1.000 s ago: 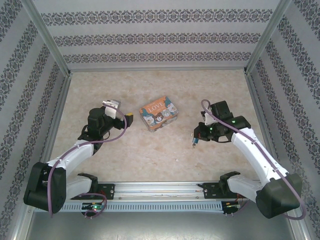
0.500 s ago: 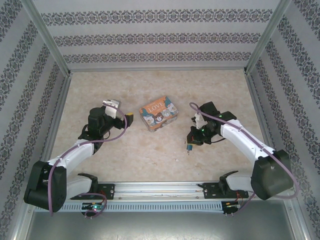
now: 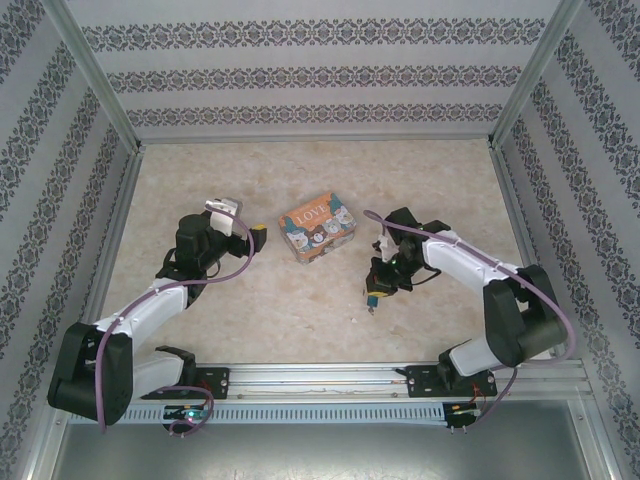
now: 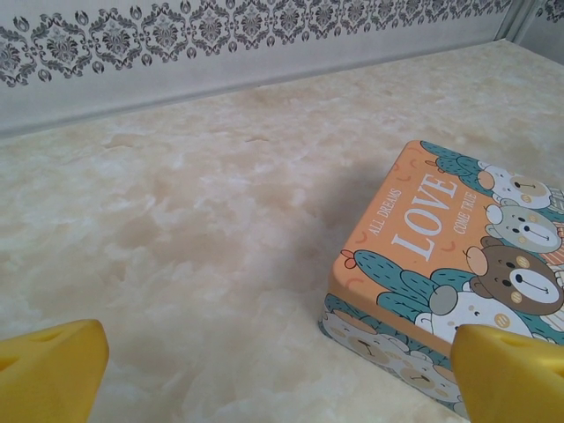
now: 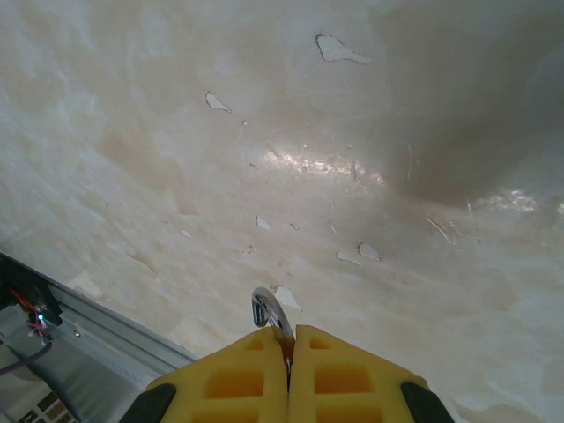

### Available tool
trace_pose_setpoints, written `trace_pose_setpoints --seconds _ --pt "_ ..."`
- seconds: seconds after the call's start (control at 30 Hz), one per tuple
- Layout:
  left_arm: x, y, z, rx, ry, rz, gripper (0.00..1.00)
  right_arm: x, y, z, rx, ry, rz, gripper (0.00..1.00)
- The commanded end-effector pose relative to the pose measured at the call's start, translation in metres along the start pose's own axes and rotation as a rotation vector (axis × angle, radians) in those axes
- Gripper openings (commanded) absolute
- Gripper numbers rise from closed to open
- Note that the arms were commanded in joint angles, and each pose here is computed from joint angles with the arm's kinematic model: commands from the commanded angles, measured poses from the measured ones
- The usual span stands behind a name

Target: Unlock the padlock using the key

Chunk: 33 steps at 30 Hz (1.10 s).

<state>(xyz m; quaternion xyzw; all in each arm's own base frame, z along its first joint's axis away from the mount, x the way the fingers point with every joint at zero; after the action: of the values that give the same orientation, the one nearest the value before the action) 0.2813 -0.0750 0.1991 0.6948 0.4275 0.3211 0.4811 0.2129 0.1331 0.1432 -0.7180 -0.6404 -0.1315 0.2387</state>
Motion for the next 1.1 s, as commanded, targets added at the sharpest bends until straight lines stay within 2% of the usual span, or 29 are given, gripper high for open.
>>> trace_pose_setpoints --seconds 0.0,0.73,1.07 --pt "0.004 0.021 -0.005 -0.075 0.009 0.04 0.99 0.003 0.003 0.006 0.016 0.009 0.004 0.0" --pt "0.004 0.021 -0.006 -0.072 0.012 0.052 0.99 -0.002 0.016 0.033 0.068 -0.02 0.02 0.01" --pt "0.004 0.021 -0.005 -0.07 0.01 0.049 0.99 -0.004 0.017 0.037 0.076 -0.037 0.025 0.13"
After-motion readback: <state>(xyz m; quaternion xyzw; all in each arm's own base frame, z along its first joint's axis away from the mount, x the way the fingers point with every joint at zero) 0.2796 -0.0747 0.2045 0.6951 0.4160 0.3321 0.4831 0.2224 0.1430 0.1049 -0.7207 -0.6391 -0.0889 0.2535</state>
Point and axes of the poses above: each hand's point on the last joint's axis, 136 mm out from that joint toward the fingers, its own z axis out along the fingers, its own x axis along the line the jaws close on, y = z × x, the point moved 9 cm from there along -z, back along the fingers, and after that the axes turned 5 degrees about z, right-handed, at the moved point
